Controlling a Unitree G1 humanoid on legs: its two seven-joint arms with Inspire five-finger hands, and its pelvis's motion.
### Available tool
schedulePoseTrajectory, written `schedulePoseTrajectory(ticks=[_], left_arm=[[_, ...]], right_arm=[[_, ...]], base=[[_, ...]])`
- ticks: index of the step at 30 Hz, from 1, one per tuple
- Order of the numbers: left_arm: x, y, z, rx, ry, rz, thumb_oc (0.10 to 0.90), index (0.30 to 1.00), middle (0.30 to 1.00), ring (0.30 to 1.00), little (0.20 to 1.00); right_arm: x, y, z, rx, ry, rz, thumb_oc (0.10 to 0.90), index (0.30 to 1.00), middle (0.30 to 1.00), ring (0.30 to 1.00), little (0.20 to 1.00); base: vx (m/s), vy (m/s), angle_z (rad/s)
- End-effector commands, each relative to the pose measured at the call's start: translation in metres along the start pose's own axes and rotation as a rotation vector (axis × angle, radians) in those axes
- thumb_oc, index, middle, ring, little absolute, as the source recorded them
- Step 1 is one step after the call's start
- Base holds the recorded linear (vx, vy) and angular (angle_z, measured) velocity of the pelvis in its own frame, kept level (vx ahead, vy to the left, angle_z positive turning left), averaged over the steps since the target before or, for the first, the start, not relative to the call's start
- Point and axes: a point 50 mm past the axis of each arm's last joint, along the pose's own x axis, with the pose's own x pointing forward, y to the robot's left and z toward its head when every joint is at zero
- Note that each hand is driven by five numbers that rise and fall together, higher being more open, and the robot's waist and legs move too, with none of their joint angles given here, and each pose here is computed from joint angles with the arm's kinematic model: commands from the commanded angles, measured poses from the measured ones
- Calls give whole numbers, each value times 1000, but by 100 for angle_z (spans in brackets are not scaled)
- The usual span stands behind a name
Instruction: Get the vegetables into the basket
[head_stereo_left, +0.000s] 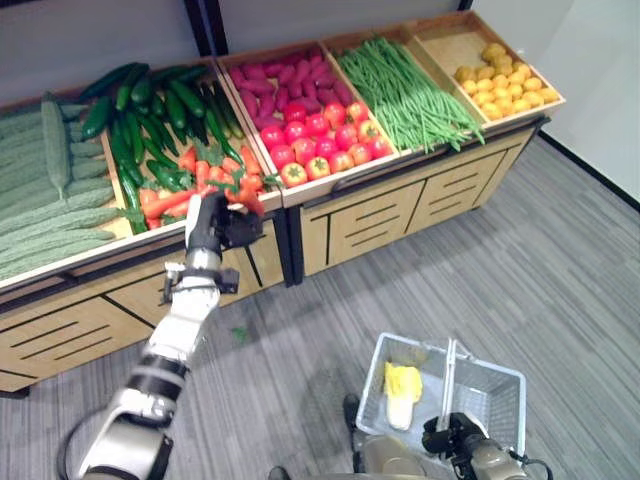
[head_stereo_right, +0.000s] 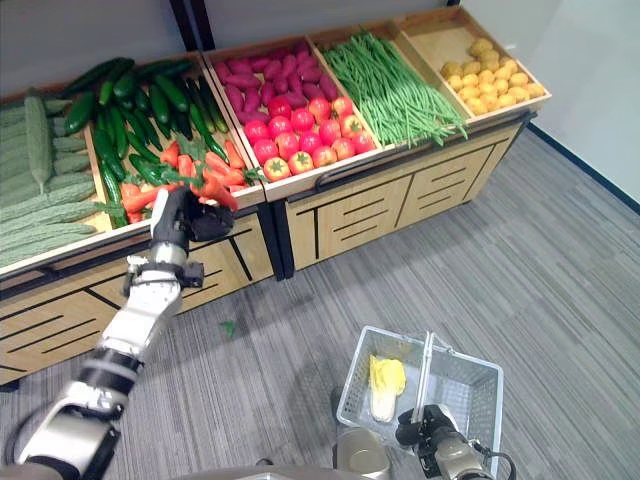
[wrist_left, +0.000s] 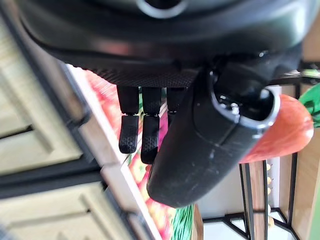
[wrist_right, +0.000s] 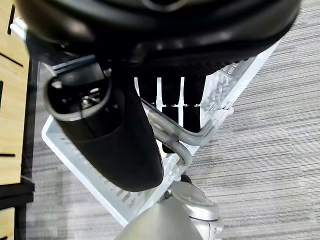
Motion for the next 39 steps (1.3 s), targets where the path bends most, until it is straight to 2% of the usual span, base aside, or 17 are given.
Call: schedulePoseTrajectory(ticks=[1,2,9,11,27,35,37,39], left_arm=[[12,16,53,-47,-251,-4,400,300,300,300,300],[0,7,39,-153,-203,-39,400,300,300,300,300],[-22,-8,18,-265,-124,-105,400,300,300,300,300],[-27,-12,19,-242,-126,-131,400,300,300,300,300],[-21,-19,36,-246,-187,-132,400,300,300,300,300],[-16,-28,41,-317,-192,-148,400,300,300,300,300],[-14,-27,43,-316,-198,-143,400,300,300,300,300],[-12,-14,46,-296,-219,-92,400,300,300,300,300]], right_arm=[[-3,-20,-24,-95,70,-58,400,300,300,300,300],[-3,-21,-25,-82,75,-66,400,300,300,300,300],[-5,-16,-33,-73,107,-57,400,300,300,300,300],[-5,-14,-36,-58,124,-60,400,300,300,300,300],[-10,-6,-55,-11,191,-66,400,300,300,300,300],[-10,-8,-56,9,189,-87,400,300,300,300,300],[-9,-10,-52,16,176,-97,400,300,300,300,300],[-7,-9,-41,17,135,-103,400,300,300,300,300]], base=[[-27,-19,10],[-26,-16,9],[-30,17,3],[-62,47,3],[-17,39,-2],[-38,53,-32],[-115,74,-72],[-83,62,-106]])
